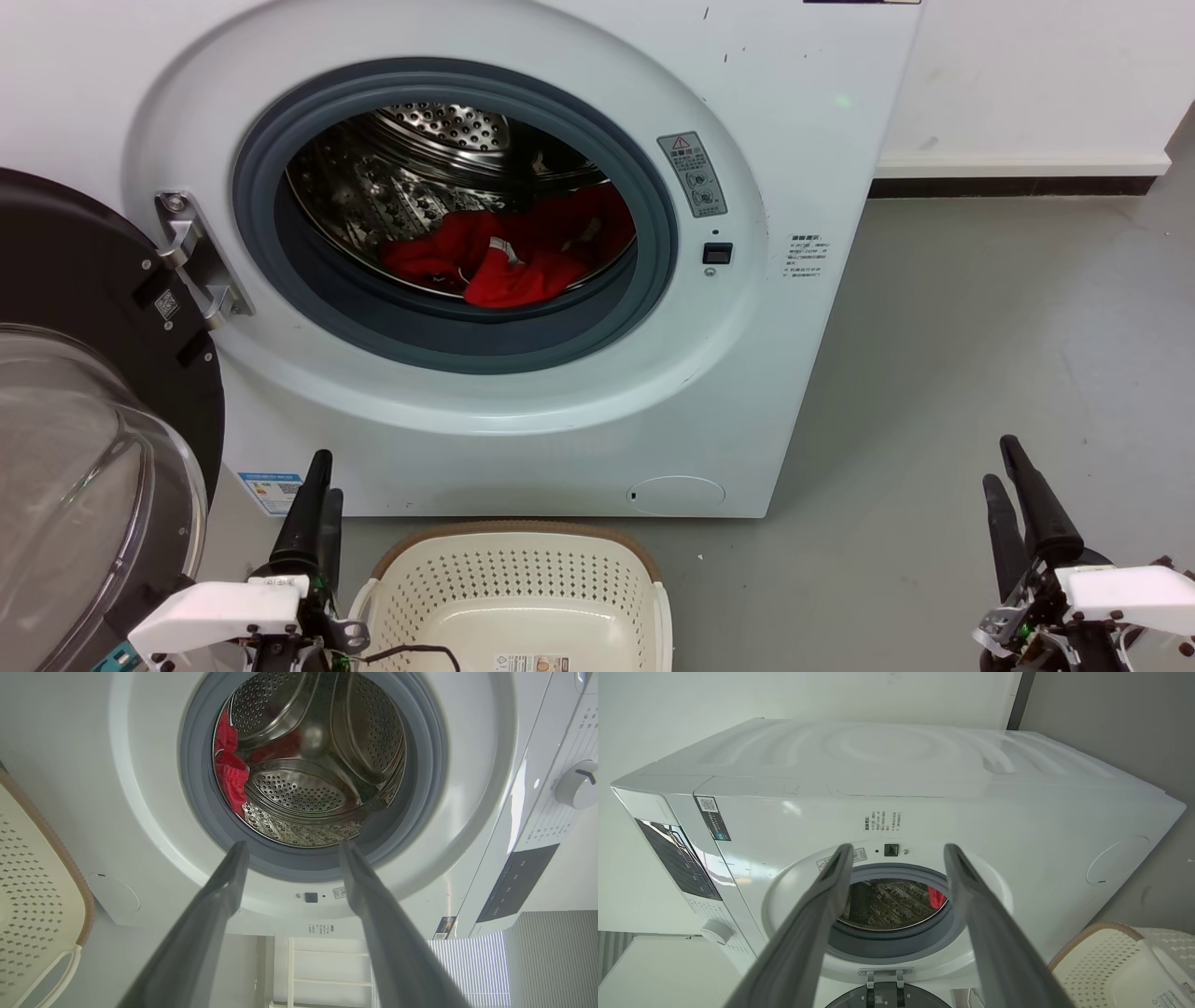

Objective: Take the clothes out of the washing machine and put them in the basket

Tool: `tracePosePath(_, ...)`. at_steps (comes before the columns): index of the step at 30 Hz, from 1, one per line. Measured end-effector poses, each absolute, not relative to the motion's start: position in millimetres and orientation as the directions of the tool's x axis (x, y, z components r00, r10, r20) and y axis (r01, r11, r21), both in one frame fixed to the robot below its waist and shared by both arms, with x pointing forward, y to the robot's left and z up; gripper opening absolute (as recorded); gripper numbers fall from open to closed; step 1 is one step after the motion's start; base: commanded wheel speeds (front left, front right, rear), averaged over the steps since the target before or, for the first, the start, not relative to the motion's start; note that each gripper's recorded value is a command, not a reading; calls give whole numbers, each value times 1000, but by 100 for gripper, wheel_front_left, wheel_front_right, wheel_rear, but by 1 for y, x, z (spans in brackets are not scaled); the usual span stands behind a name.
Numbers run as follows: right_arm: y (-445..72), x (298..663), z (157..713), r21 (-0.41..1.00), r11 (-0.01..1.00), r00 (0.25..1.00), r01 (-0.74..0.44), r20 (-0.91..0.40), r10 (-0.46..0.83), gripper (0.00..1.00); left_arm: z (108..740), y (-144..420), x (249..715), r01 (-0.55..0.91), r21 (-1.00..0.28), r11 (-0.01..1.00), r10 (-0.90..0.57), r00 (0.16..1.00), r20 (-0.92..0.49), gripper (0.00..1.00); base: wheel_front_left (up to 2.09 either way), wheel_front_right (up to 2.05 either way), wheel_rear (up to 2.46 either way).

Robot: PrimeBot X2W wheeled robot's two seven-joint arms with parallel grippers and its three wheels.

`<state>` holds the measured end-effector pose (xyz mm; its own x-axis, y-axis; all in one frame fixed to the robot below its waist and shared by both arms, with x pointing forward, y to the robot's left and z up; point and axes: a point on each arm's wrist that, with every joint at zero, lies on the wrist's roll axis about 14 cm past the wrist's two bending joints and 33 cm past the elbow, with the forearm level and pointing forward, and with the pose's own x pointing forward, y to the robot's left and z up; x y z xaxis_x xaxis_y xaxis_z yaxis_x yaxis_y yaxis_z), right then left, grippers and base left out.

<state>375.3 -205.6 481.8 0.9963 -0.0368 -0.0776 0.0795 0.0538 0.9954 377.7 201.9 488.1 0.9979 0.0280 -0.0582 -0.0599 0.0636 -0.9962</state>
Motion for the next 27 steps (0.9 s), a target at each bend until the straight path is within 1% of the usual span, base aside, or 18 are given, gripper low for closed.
tracePosePath(5,-208,374,485,988,137,996,75,-68,-50,100,495,204,379,-45,-988,147,42,998,-39,100,0,0,0)
tracePosePath(10,-209,373,491,968,242,997,63,-50,-58,100,500,206,379,-46,-970,239,56,998,-34,100,0,0,0)
tracePosePath(11,-209,374,496,952,302,998,50,-34,-60,100,502,206,379,-53,-954,294,63,997,-36,100,0,0,0)
tracePosePath(14,-208,374,501,928,371,998,39,-18,-61,100,504,206,379,-58,-936,347,68,997,-37,100,0,0,0)
tracePosePath(27,-200,371,515,789,614,999,-2,33,-39,100,509,193,377,-62,-815,576,62,998,-32,100,0,0,0)
